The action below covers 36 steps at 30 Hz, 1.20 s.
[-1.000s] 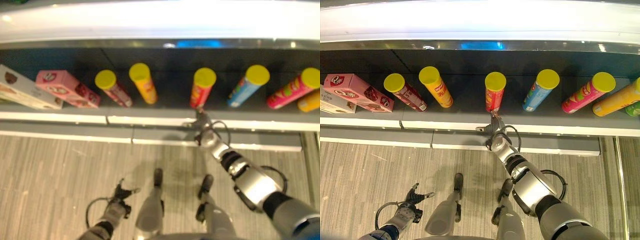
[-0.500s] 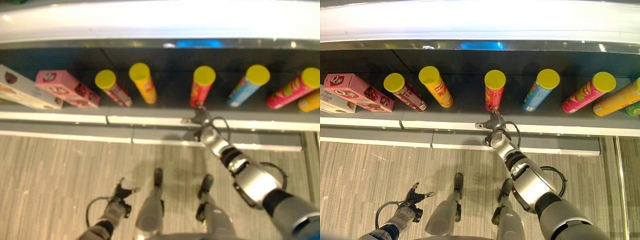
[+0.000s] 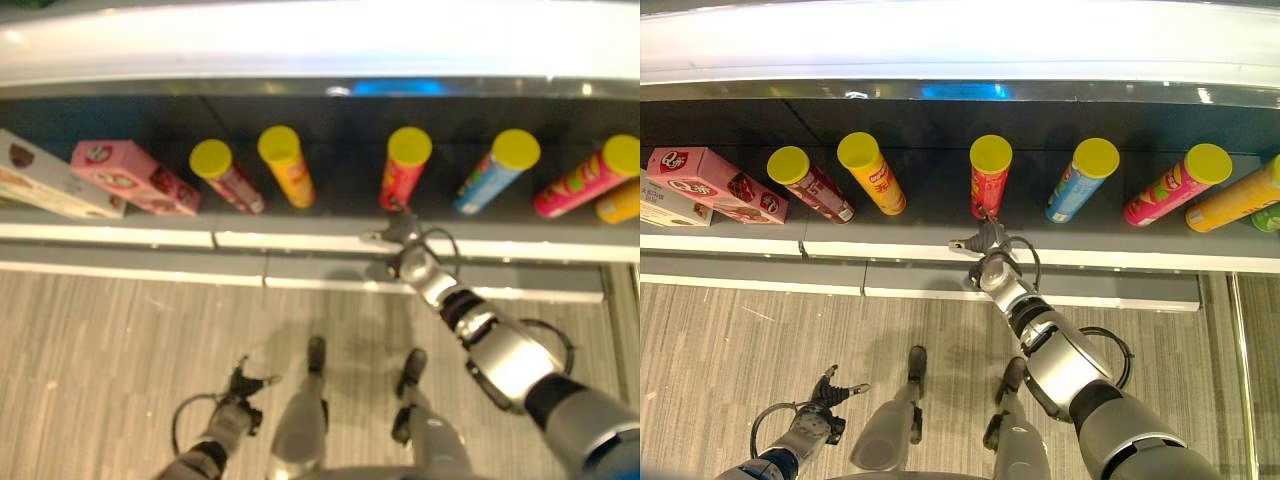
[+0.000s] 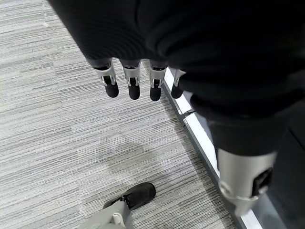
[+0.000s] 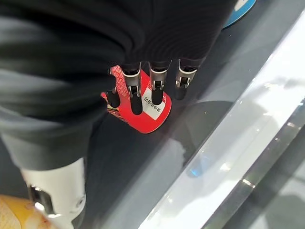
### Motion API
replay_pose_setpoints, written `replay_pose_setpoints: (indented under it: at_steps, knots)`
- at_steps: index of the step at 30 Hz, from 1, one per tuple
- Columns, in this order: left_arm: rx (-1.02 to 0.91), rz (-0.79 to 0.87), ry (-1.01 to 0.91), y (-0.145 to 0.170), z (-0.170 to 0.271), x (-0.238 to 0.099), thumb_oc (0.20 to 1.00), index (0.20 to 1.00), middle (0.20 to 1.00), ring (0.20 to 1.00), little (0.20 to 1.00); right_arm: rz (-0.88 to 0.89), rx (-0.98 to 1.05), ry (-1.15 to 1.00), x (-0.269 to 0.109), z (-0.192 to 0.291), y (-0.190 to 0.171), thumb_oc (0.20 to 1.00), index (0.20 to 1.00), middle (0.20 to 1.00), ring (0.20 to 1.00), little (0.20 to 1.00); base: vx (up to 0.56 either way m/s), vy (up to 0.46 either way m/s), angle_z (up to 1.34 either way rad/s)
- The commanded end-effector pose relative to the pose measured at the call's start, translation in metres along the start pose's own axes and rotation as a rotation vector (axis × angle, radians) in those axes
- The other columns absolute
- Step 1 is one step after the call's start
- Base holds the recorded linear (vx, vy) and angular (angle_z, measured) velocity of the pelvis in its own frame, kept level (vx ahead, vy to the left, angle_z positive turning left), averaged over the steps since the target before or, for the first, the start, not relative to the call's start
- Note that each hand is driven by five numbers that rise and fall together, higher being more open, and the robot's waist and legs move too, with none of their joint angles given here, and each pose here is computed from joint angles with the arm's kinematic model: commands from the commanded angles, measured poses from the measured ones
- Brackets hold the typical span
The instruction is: Put the goods on the table back onto the shelves and tidy them up.
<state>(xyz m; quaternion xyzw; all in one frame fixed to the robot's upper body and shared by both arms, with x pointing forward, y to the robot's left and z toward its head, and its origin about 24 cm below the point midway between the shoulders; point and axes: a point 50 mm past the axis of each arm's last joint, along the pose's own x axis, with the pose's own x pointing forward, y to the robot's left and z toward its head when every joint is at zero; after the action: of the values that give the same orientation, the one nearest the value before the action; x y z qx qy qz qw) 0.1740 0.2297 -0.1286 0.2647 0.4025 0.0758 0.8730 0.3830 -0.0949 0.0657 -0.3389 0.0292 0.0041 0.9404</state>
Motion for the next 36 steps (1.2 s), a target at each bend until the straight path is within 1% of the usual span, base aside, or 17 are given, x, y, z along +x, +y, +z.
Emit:
replay_pose_setpoints:
  at_steps: [1,10,16,18,19,20,22,23,26,27,28,29,31,32,33,34,36]
  knots:
    - [0.036,0.043,-0.008,0.019,0.005,0.007,1.0,1.0,1.0,1.0,1.0,-0.012,0.032,-0.099,0.005,0.029,-0.001,1.0,1.0,1.0,1.0,1.0,0.0,0.0,0.0]
    - [0.01,0.04,0.01,0.015,0.002,0.005,1.0,1.0,1.0,1.0,1.0,0.116,0.031,-0.173,-0.024,0.006,0.025,1.0,1.0,1.0,1.0,1.0,0.0,0.0,0.0]
    - [0.01,0.04,0.01,0.015,0.002,0.005,1.0,1.0,1.0,1.0,1.0,0.116,0.031,-0.173,-0.024,0.006,0.025,1.0,1.0,1.0,1.0,1.0,0.0,0.0,0.0]
    - [0.001,0.04,0.019,0.013,0.0,0.005,1.0,1.0,1.0,1.0,1.0,0.178,0.033,-0.205,-0.04,-0.004,0.033,1.0,1.0,1.0,1.0,1.0,0.0,0.0,0.0]
    - [-0.014,0.043,0.069,0.013,-0.017,-0.001,1.0,1.0,1.0,1.0,1.0,0.258,0.008,-0.107,-0.083,-0.071,0.026,1.0,1.0,1.0,1.0,1.0,0.0,0.0,0.0]
    - [-0.013,0.042,0.069,0.013,-0.017,-0.001,1.0,1.0,1.0,1.0,1.0,0.258,0.008,-0.106,-0.083,-0.071,0.026,1.0,1.0,1.0,1.0,1.0,0.04,-0.005,-0.02]
    - [-0.018,0.031,0.09,0.01,-0.026,-0.005,1.0,1.0,1.0,1.0,1.0,0.287,-0.094,0.034,-0.11,-0.121,0.024,1.0,1.0,1.0,1.0,1.0,0.02,0.016,-0.18]
    - [-0.017,0.03,0.091,0.01,-0.027,-0.005,1.0,1.0,1.0,1.0,1.0,0.288,-0.095,0.034,-0.11,-0.121,0.024,1.0,1.0,1.0,1.0,1.0,0.01,0.011,-0.25]
    - [-0.012,-0.004,0.108,0.003,-0.032,-0.008,1.0,1.0,1.0,1.0,1.0,0.37,-0.217,0.27,-0.151,-0.181,0.037,1.0,1.0,1.0,1.0,1.0,0.0,0.025,-0.25]
    - [-0.012,-0.004,0.108,0.003,-0.032,-0.008,1.0,1.0,1.0,1.0,1.0,0.371,-0.217,0.27,-0.151,-0.181,0.037,1.0,1.0,1.0,1.0,1.0,0.01,0.057,-0.14]
    - [-0.006,-0.06,0.112,-0.005,-0.035,-0.011,1.0,1.0,1.0,1.0,1.0,0.445,-0.165,0.588,-0.203,-0.23,0.053,1.0,1.0,1.0,1.0,1.0,0.02,0.042,-0.14]
    - [-0.006,-0.06,0.112,-0.005,-0.035,-0.011,1.0,1.0,1.0,1.0,1.0,0.444,-0.164,0.587,-0.203,-0.229,0.054,1.0,1.0,1.0,1.0,1.0,0.04,0.062,-0.14]
    - [-0.005,-0.137,0.136,-0.017,-0.041,-0.016,1.0,1.0,1.0,1.0,1.0,0.425,-0.003,0.915,-0.258,-0.262,0.059,1.0,1.0,1.0,1.0,1.0,0.04,0.058,-0.29]
    - [-0.005,-0.137,0.136,-0.017,-0.041,-0.016,1.0,1.0,1.0,1.0,1.0,0.425,-0.003,0.914,-0.258,-0.262,0.059,1.0,1.0,1.0,1.0,1.0,0.05,0.072,-0.32]
    - [-0.007,-0.187,0.168,-0.024,-0.049,-0.02,1.0,1.0,1.0,1.0,1.0,0.384,0.085,1.118,-0.293,-0.278,0.057,1.0,1.0,1.0,1.0,1.0,0.02,0.034,-0.12]
    - [-0.007,-0.187,0.168,-0.024,-0.049,-0.02,1.0,1.0,1.0,1.0,1.0,0.384,0.085,1.118,-0.293,-0.278,0.057,1.0,1.0,1.0,1.0,1.0,0.04,0.055,-0.3]
    - [-0.003,-0.241,0.181,-0.032,-0.051,-0.023,1.0,1.0,1.0,1.0,1.0,0.242,0.264,1.306,-0.322,-0.29,0.048,1.0,1.0,1.0,1.0,1.0,0.06,0.063,-0.33]
